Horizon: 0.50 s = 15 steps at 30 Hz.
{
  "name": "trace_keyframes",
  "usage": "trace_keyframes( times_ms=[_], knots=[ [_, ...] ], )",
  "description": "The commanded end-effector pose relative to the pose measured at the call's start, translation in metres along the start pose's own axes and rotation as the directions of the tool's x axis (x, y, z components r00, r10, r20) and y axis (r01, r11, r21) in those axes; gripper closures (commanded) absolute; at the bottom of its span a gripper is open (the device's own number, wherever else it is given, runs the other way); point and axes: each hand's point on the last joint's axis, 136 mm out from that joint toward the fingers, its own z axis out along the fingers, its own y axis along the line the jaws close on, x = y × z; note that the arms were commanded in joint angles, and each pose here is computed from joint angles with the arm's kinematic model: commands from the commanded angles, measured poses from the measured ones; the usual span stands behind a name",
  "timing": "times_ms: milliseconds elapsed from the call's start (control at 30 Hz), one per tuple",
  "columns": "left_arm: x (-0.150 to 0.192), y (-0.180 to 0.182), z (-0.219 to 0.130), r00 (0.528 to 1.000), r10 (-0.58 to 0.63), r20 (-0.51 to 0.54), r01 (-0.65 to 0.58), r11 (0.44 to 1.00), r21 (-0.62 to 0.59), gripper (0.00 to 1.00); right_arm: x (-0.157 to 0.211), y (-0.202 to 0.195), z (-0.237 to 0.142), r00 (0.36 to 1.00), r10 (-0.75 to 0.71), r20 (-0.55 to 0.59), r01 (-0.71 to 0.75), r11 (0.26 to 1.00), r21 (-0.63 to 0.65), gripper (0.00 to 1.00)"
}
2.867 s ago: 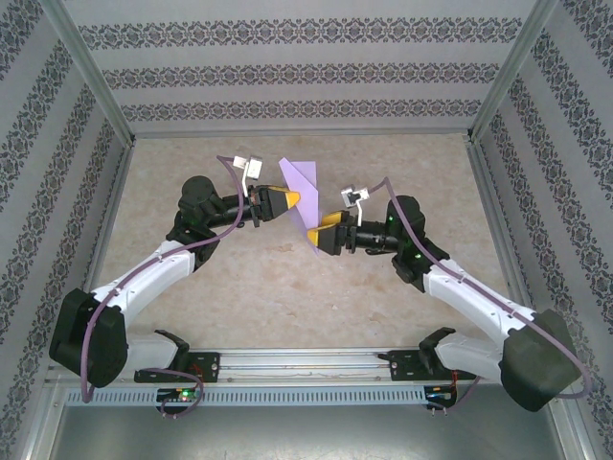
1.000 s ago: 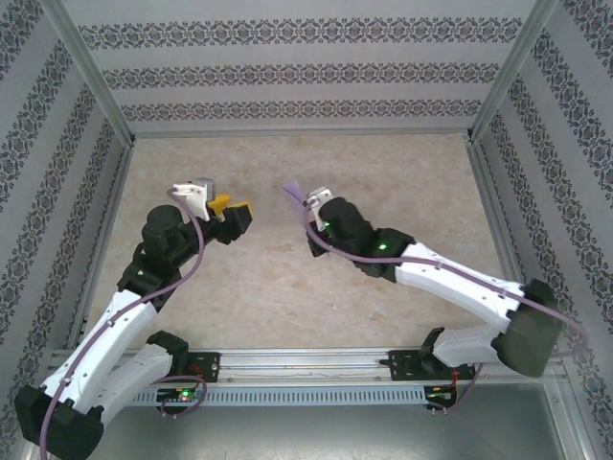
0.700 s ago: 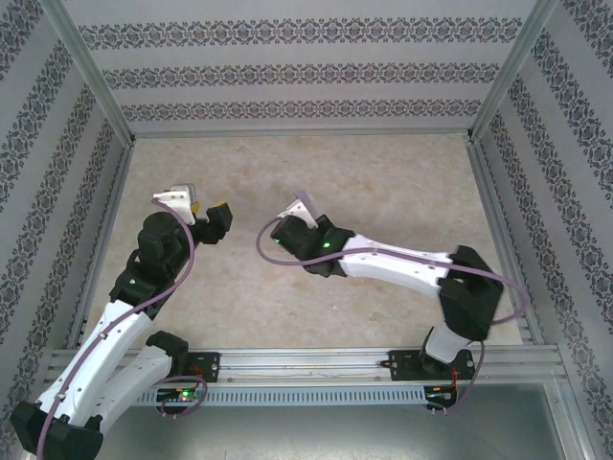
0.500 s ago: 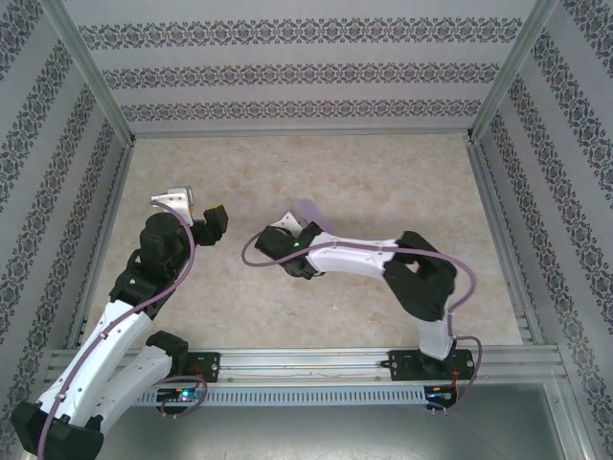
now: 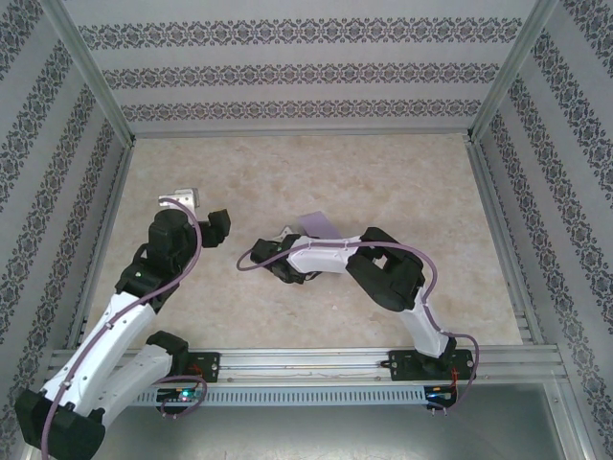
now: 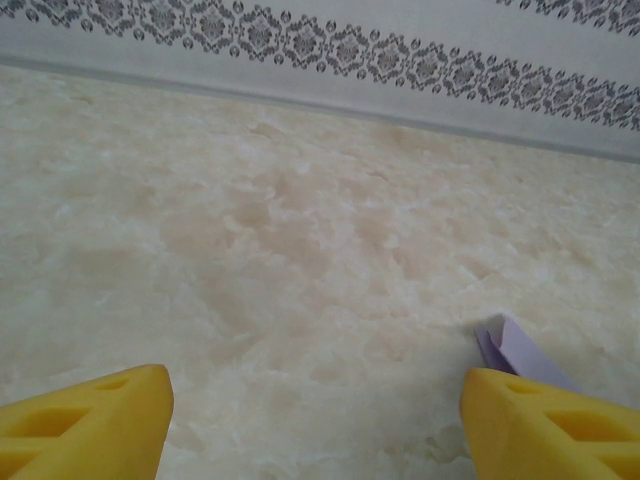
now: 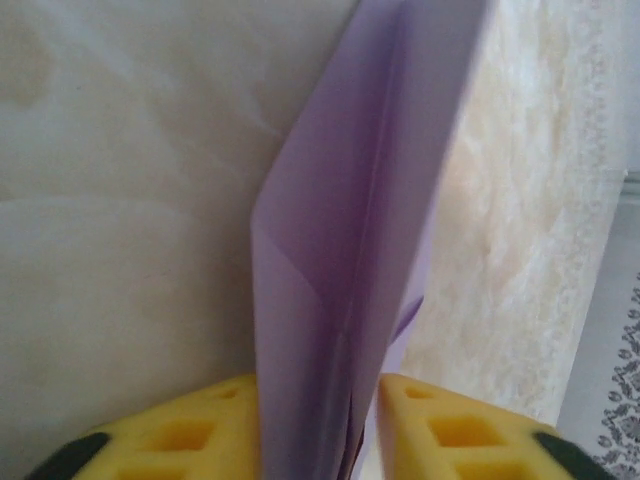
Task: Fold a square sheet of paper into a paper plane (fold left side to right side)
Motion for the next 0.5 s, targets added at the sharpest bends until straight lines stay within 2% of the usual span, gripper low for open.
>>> trace_keyframes(
  times_ms=[0,200,367,467],
  knots=[
    [-0.008,-0.004,-0.001,1.000,0.009,-0.008,-0.009,1.000,0.022,0.24,-0.005,-0.010,-0.018,0.998,0.066,0.016,-0.065,0.996,-0.058,0.60],
    [-0.004,-0.011,0.006,0.999,0.009,-0.048,-0.006,0.999,0.050,0.22,-0.007,-0.026,-0.038,0.985,0.165,0.045,-0.156,0.974,-0.165,0.43],
    [0.006,-0.019,0.017,0.995,-0.012,-0.096,0.021,0.996,0.086,0.21,-0.004,-0.049,-0.054,0.957,0.283,0.067,-0.259,0.933,-0.251,0.33],
    [0.016,-0.027,0.028,0.988,-0.037,-0.148,0.056,0.991,0.125,0.22,0.001,-0.065,-0.058,0.928,0.365,0.077,-0.327,0.895,-0.301,0.22]
  ],
)
